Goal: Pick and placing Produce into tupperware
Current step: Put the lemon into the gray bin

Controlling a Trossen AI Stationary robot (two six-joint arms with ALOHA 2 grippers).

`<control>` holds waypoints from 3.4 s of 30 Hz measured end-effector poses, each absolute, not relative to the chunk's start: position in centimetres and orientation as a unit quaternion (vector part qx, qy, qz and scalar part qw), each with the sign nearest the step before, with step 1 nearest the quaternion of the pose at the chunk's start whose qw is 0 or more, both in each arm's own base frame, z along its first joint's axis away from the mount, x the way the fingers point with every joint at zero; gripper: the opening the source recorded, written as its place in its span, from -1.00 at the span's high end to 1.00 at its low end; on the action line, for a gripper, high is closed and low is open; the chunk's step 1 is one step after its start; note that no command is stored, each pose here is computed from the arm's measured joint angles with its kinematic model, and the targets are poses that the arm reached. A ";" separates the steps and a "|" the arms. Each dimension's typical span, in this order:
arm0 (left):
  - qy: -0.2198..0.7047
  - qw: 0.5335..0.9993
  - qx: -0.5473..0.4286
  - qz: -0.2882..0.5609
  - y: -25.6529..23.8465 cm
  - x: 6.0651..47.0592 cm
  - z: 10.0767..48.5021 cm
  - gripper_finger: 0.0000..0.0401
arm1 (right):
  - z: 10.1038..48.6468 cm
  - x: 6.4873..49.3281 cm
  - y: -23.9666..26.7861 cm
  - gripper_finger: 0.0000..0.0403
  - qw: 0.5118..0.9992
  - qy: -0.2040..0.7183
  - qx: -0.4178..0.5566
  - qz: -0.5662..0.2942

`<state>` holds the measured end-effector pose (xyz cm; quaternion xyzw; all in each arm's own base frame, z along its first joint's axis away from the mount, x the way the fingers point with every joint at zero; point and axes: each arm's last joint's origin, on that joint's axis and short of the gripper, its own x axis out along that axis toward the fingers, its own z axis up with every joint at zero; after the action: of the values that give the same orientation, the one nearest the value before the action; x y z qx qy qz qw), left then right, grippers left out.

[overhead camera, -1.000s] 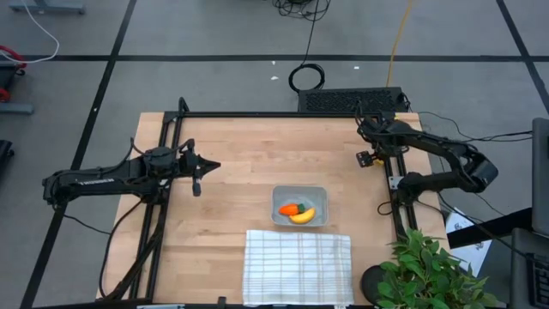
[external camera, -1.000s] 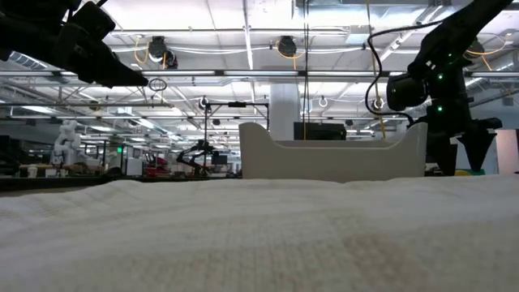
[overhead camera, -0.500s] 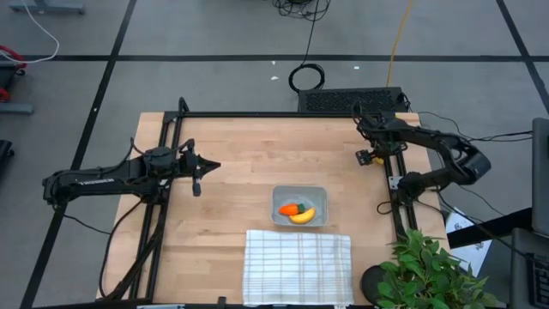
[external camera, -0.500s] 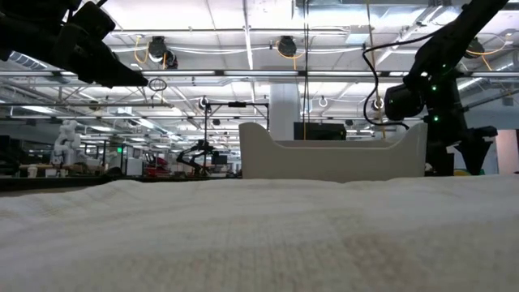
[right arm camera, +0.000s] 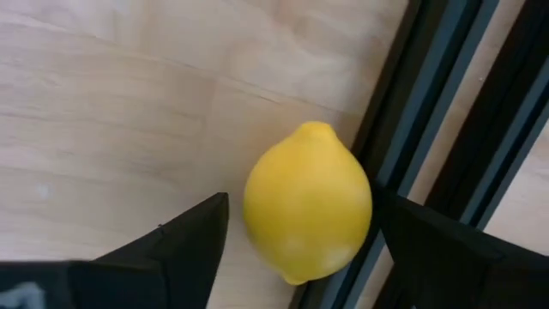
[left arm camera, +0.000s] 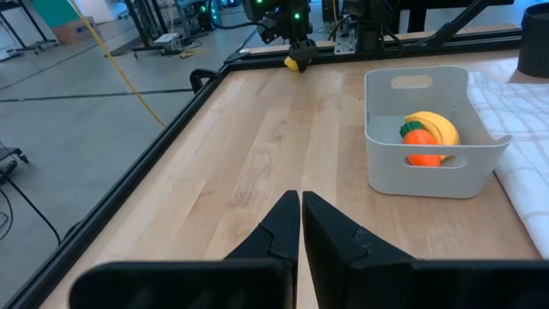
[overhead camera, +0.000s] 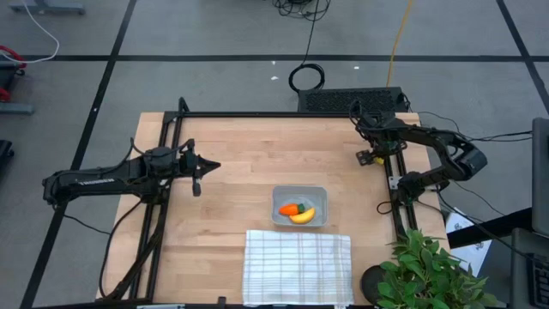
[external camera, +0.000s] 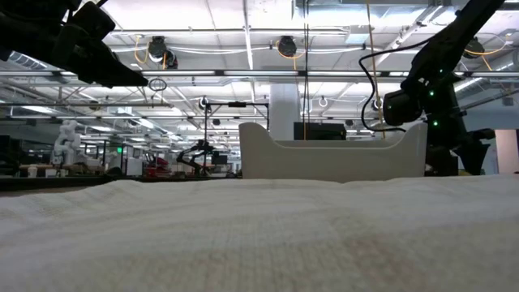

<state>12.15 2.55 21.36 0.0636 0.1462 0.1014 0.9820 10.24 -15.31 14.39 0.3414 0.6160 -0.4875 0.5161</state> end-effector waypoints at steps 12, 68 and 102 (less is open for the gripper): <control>0.146 0.982 0.063 0.102 2.6 12.1 21.4 0.89 | 14.4 10.3 -15.3 0.10 0.516 0.617 0.341 -0.487; 0.138 0.984 0.052 0.104 2.6 12.2 21.5 0.89 | 19.1 13.6 -13.2 0.08 0.722 0.501 0.264 -0.397; 0.139 0.984 0.047 0.105 2.6 12.2 21.5 0.89 | 25.3 23.0 -8.4 0.07 0.955 0.260 0.068 -0.124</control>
<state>12.17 2.56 21.47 0.0471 0.1388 0.1047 0.9836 23.01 -8.43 25.33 0.0683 0.2602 -0.1236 0.9552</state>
